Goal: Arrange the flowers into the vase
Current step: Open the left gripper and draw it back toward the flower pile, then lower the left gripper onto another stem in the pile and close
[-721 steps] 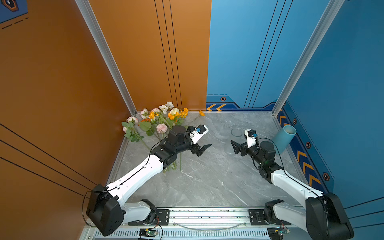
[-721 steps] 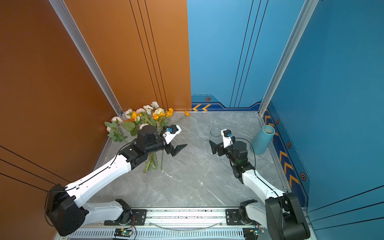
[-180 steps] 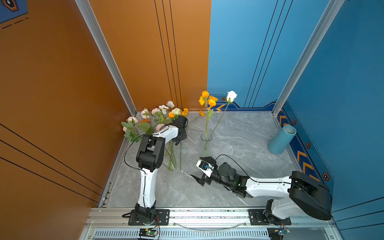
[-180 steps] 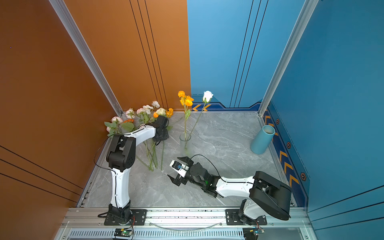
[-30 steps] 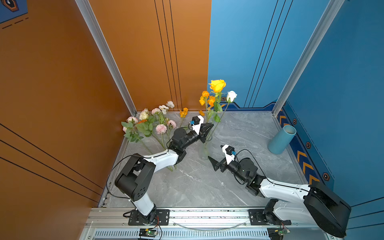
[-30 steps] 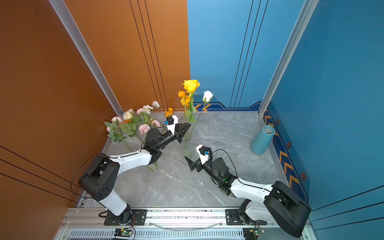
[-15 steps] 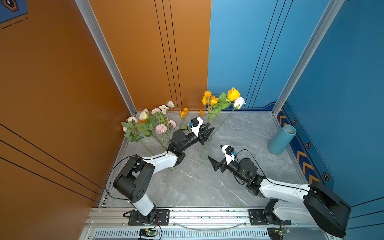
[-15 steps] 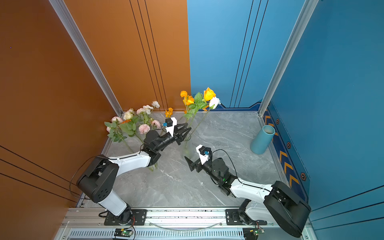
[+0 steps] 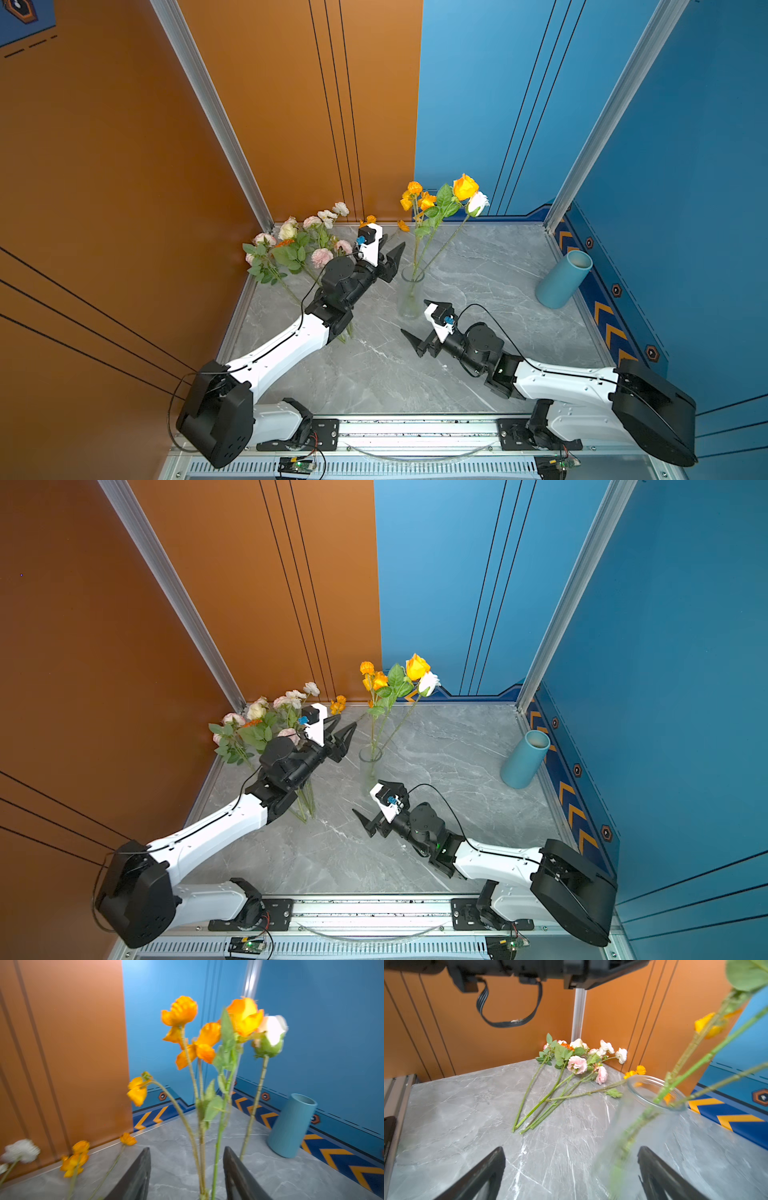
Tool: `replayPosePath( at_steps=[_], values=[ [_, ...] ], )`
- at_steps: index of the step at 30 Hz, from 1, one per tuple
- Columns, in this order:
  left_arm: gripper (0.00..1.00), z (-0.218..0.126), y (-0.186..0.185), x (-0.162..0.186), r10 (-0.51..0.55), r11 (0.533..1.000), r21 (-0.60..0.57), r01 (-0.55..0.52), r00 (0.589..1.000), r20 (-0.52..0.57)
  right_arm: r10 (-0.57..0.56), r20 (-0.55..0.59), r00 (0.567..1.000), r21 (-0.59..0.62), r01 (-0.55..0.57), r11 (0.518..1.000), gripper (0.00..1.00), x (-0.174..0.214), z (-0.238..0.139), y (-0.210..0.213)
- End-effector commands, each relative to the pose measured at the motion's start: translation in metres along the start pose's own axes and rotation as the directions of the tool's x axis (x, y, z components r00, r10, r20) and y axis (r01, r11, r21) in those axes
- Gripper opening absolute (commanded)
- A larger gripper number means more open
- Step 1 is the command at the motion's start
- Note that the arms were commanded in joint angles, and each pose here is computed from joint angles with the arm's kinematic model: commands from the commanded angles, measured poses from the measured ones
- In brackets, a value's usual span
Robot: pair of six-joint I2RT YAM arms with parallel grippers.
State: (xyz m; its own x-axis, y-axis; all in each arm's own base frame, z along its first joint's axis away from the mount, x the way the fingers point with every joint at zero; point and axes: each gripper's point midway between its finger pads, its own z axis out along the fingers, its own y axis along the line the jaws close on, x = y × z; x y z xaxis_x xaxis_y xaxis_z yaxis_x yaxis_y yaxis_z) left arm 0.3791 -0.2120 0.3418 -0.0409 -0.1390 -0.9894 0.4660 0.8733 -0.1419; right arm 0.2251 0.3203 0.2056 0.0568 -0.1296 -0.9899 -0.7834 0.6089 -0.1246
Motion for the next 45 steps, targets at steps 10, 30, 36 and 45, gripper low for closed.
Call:
replayPosePath(
  at_steps=[10,30,36,45],
  values=[
    [0.46,-0.127,0.211,0.176,-0.635,0.465,-0.883,0.061,0.719,-0.284,-0.227,-0.116,0.967,-0.236,0.195,0.952,1.00,0.034,0.024,0.078],
    [0.41,-0.151,0.274,0.245,-0.761,0.185,-0.977,-0.106,0.614,-0.211,-0.185,-0.182,0.966,-0.323,0.119,0.939,1.00,0.052,0.038,0.098],
    [0.41,-0.150,0.281,0.256,-0.784,0.171,-0.979,-0.107,0.587,-0.201,-0.179,-0.181,0.967,-0.317,0.115,0.941,1.00,0.051,0.039,0.096],
    [0.40,-0.140,0.288,0.264,-0.805,0.159,-0.983,-0.087,0.565,-0.180,-0.168,-0.184,0.969,-0.302,0.107,0.947,1.00,0.052,0.039,0.091]
  ],
)
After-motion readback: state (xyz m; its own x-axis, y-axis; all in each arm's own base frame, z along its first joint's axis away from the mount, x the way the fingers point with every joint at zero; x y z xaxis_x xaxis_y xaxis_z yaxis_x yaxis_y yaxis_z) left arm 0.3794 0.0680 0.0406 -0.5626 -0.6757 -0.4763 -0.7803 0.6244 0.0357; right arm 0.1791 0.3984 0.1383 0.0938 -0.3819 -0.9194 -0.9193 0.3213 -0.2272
